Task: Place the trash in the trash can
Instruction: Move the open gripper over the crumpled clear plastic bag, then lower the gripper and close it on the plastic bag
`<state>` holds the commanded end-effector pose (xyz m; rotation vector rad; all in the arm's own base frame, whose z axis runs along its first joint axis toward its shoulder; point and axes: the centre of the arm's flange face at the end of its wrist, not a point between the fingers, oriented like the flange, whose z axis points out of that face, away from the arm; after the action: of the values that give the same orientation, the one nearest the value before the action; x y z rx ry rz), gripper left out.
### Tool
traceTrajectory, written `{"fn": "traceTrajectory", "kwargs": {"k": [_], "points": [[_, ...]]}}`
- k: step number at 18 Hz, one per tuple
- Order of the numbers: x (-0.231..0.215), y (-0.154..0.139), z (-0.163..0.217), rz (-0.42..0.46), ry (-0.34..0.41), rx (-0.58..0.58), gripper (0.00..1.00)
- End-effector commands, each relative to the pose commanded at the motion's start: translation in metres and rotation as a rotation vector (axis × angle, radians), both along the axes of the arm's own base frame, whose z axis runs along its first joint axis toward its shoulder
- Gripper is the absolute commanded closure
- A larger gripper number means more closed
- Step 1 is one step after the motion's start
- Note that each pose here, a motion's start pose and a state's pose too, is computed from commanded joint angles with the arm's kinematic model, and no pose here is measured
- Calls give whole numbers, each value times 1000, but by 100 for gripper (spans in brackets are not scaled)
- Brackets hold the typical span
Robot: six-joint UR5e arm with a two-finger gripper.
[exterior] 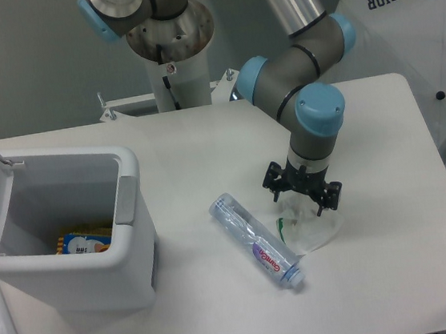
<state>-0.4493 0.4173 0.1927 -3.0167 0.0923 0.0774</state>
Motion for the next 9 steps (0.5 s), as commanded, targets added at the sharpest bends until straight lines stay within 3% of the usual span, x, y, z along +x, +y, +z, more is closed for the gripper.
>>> {"fn": "traceTrajectory", "kwargs": {"k": [9], "points": [[-10, 8, 0, 81, 31, -9, 0]]}}
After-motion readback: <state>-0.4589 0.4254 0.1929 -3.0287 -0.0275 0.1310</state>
